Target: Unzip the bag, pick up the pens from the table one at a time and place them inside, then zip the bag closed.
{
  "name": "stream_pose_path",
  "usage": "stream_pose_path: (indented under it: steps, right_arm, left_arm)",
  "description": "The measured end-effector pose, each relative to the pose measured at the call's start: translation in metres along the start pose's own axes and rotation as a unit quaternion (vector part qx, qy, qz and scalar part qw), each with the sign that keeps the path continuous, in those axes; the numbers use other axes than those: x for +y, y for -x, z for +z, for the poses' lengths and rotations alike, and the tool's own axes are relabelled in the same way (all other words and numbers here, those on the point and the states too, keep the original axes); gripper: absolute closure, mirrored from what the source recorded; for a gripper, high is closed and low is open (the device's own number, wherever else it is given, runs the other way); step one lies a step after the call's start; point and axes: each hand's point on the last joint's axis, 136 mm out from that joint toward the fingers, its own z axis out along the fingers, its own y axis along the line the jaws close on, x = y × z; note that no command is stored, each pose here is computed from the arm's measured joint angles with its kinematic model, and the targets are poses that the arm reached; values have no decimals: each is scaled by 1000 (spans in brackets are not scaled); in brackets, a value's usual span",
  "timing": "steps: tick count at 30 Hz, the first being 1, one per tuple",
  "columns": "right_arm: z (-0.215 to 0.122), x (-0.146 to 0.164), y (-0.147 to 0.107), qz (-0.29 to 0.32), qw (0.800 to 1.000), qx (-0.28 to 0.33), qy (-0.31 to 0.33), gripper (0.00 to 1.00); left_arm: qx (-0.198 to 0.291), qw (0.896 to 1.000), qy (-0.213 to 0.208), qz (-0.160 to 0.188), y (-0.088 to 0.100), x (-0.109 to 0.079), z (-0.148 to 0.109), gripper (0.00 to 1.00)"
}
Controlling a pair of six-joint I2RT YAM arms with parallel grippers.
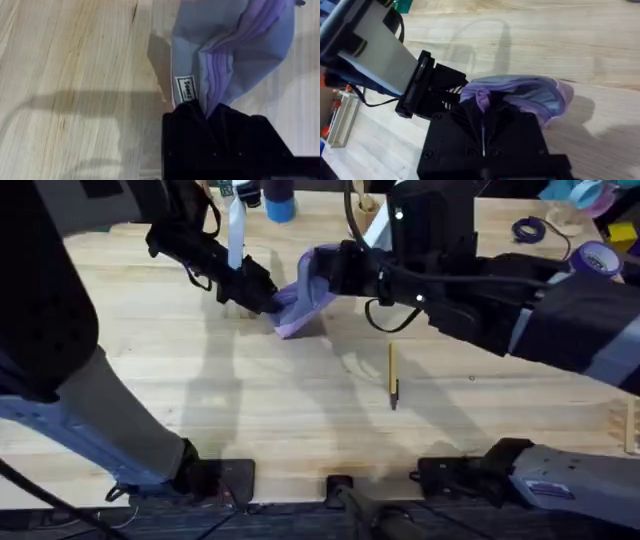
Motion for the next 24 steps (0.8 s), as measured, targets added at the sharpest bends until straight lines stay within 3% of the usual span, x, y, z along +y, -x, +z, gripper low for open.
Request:
stream_pose_path:
  steps: [8, 11, 15, 16, 24]
  right_arm:
    - [-1, 3, 1, -12, 1000, 4, 2, 933]
    - [-3, 5, 0, -21, 1000, 9, 9, 690]
    - [-13, 10, -2, -24, 999, 22, 27, 133]
    - [-16, 8, -1, -24, 999, 25, 26, 37]
    - [-51, -36, 27, 25, 1000, 9, -6, 6]
  left_arm:
    - [0, 1000, 0, 0, 0, 0, 0, 959]
    - [0, 1000, -1, -1, 0, 0, 0, 959]
    - [-9, 1000, -3, 2, 4, -1, 1, 959]
    - [-11, 1000, -5, 4, 6, -2, 2, 959]
    - [-27, 1000, -11, 9, 13, -4, 4, 959]
